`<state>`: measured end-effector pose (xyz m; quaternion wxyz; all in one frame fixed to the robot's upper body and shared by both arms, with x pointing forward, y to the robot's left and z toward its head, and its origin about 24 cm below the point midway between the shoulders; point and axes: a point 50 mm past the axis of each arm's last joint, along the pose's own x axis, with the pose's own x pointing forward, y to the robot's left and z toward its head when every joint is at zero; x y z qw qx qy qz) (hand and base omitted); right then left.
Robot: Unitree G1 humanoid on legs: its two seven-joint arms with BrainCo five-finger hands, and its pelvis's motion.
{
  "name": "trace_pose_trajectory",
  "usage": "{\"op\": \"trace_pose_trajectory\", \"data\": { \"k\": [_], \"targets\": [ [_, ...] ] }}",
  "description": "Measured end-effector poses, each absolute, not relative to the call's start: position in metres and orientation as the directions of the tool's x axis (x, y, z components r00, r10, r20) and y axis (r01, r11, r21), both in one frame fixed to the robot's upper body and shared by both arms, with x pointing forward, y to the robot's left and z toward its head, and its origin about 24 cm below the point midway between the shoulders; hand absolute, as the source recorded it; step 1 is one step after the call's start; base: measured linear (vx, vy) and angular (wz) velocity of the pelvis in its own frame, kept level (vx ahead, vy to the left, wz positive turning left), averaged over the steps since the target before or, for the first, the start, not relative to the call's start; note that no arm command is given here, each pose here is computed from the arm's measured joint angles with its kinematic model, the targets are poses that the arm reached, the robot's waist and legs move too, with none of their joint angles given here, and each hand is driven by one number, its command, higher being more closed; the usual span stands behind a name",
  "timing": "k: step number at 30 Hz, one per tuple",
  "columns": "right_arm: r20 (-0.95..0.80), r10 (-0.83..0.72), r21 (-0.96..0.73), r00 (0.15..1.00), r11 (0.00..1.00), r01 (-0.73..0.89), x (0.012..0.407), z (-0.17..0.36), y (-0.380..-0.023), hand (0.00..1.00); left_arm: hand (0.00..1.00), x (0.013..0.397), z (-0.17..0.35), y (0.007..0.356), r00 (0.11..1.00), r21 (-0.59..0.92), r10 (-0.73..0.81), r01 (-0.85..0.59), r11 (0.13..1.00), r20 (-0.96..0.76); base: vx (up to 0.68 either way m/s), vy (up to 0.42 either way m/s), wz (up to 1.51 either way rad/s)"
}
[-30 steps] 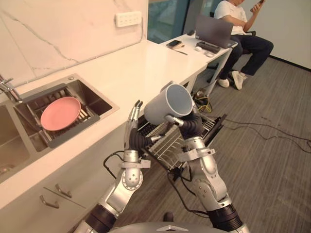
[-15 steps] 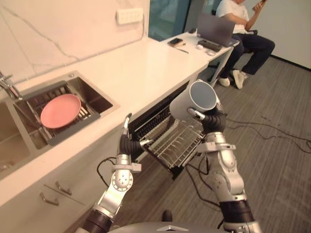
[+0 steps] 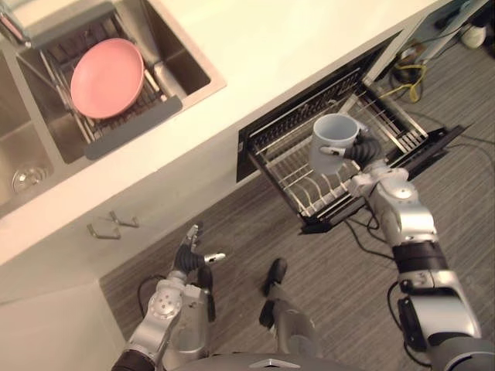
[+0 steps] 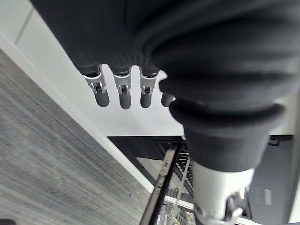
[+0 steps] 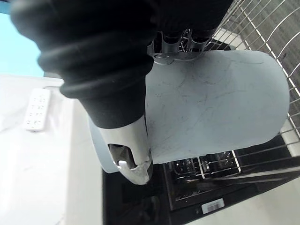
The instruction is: Walk over to the sink, pick up the cup, carry it to the dishwasher, place the cup inside the dishwasher, then close the dishwasher door
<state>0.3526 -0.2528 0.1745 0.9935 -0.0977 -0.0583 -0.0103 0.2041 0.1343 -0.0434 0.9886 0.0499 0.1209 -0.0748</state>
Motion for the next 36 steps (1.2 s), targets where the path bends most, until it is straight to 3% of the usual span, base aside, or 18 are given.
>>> {"op": "trace_pose_trajectory", "data": {
  "k": [8,13,28,29,36],
  "targets": [
    [0.086,-0.081,-0.203,0.993,0.974,0.097,0.369,0.196,-0.271,1.00,0.00,0.195,-0.058,0.149,0.953,0.005,-0.080,0.085,0.996,-0.293,-0.06,0.089,0.12],
    [-0.039,-0.132,-0.363,0.991,0.925,0.109,0.377,0.196,-0.292,1.00,0.00,0.179,-0.084,0.155,0.903,-0.034,-0.095,0.089,0.995,-0.420,-0.01,0.044,0.18],
    [-0.010,-0.210,-0.464,0.978,0.867,0.182,0.384,0.244,-0.310,1.00,0.00,0.186,-0.084,0.143,0.921,-0.079,-0.143,0.122,0.989,-0.362,0.00,0.036,0.03],
    [-0.015,-0.205,-0.470,0.979,0.865,0.174,0.384,0.244,-0.310,0.00,0.00,0.186,-0.084,0.143,0.921,-0.081,-0.142,0.121,0.989,-0.363,0.00,0.000,0.00],
    [-0.076,-0.206,-0.435,0.976,0.887,0.153,0.383,0.238,-0.316,0.00,0.00,0.185,-0.085,0.142,0.918,-0.093,-0.144,0.118,0.989,-0.370,0.00,0.001,0.09]
  ]
}}
